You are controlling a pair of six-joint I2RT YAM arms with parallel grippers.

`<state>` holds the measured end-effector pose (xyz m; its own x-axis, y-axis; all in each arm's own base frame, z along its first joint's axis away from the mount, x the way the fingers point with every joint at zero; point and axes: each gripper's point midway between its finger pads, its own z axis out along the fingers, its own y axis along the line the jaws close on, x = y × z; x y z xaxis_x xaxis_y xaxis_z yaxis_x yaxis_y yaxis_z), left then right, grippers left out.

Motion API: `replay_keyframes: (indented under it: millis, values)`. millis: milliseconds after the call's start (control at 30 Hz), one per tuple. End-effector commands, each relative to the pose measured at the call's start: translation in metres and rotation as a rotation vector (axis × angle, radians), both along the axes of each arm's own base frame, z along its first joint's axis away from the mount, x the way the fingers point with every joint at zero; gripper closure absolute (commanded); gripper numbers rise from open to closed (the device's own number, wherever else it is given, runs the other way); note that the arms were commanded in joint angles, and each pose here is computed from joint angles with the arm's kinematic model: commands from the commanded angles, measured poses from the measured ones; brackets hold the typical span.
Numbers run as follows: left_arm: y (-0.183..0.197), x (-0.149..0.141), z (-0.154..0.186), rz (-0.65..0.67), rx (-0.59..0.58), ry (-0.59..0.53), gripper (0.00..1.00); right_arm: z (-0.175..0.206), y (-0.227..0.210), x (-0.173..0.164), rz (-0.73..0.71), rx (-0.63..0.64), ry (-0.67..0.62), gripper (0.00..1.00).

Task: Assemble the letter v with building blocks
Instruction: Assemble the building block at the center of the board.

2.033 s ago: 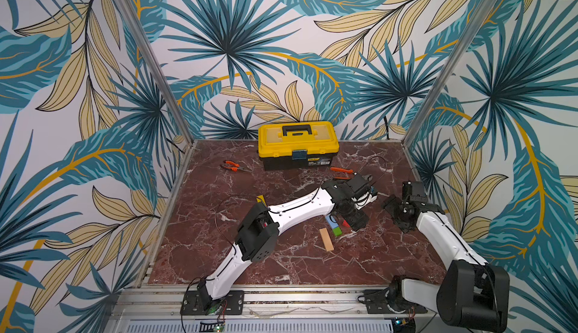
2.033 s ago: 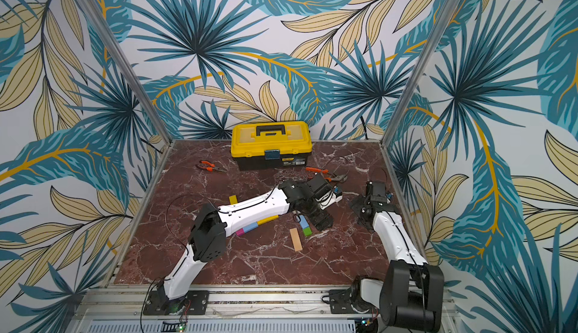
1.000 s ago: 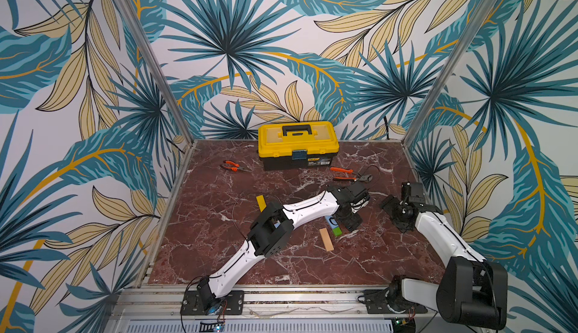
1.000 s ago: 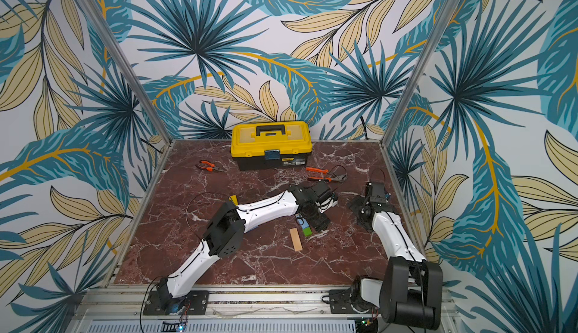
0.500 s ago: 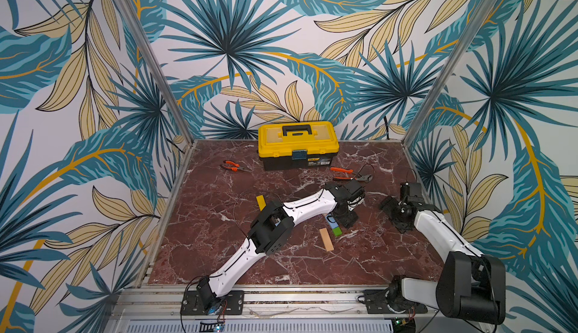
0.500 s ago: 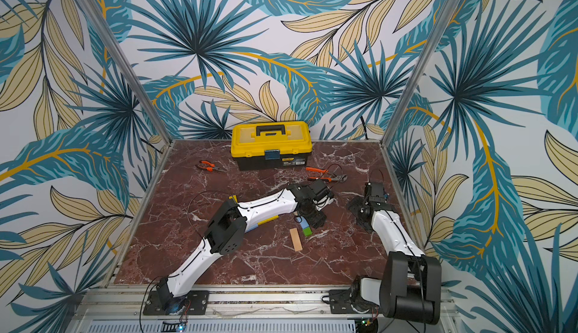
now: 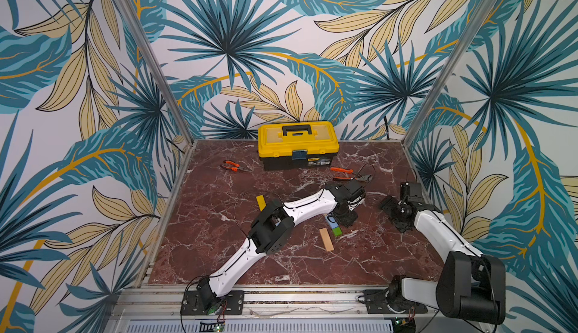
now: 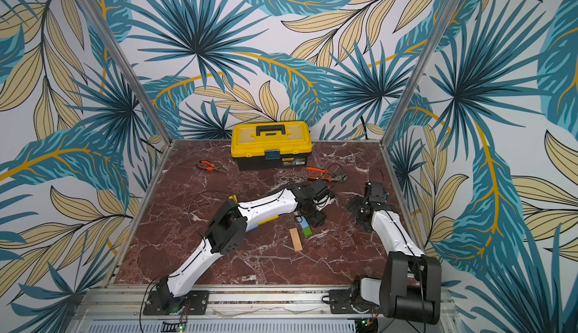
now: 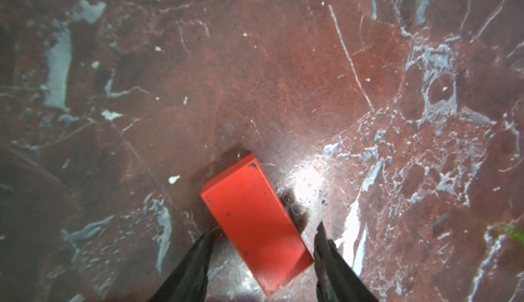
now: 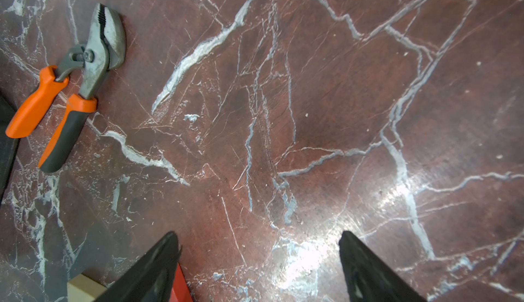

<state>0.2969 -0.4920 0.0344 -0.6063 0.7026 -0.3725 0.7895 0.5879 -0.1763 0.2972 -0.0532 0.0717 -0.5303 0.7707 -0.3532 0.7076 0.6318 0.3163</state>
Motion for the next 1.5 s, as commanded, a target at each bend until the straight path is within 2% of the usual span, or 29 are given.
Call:
replay_keyframes:
  millis: [0, 667, 700, 800, 900, 1233, 1467]
  values:
    - [-0.005, 0.000, 0.006, -0.016, -0.018, -0.002, 0.43, -0.011, 0.001, -0.006, 0.006, 0.007, 0.030, 0.11]
    - [-0.001, -0.021, 0.015, -0.136, -0.007, -0.024, 0.49, -0.013, 0.002, -0.008, 0.004, 0.015, 0.035, 0.11]
    - [0.000, -0.019, 0.015, -0.131, -0.002, -0.028, 0.46, -0.013, 0.002, -0.008, 0.006, 0.014, 0.034, 0.11]
    - [-0.001, -0.015, 0.017, -0.116, 0.002, -0.046, 0.20, -0.013, 0.001, -0.008, 0.004, 0.011, 0.034, 0.11]
    - [-0.003, -0.010, 0.020, -0.099, -0.010, -0.048, 0.14, -0.013, 0.001, -0.009, 0.006, 0.010, 0.037, 0.11]
    - [-0.010, 0.002, 0.015, -0.053, -0.037, -0.024, 0.11, -0.013, 0.000, -0.009, 0.011, 0.002, 0.037, 0.11]
    - [-0.011, 0.004, 0.006, -0.048, -0.041, 0.005, 0.19, -0.014, 0.000, -0.009, 0.012, 0.000, 0.041, 0.11]
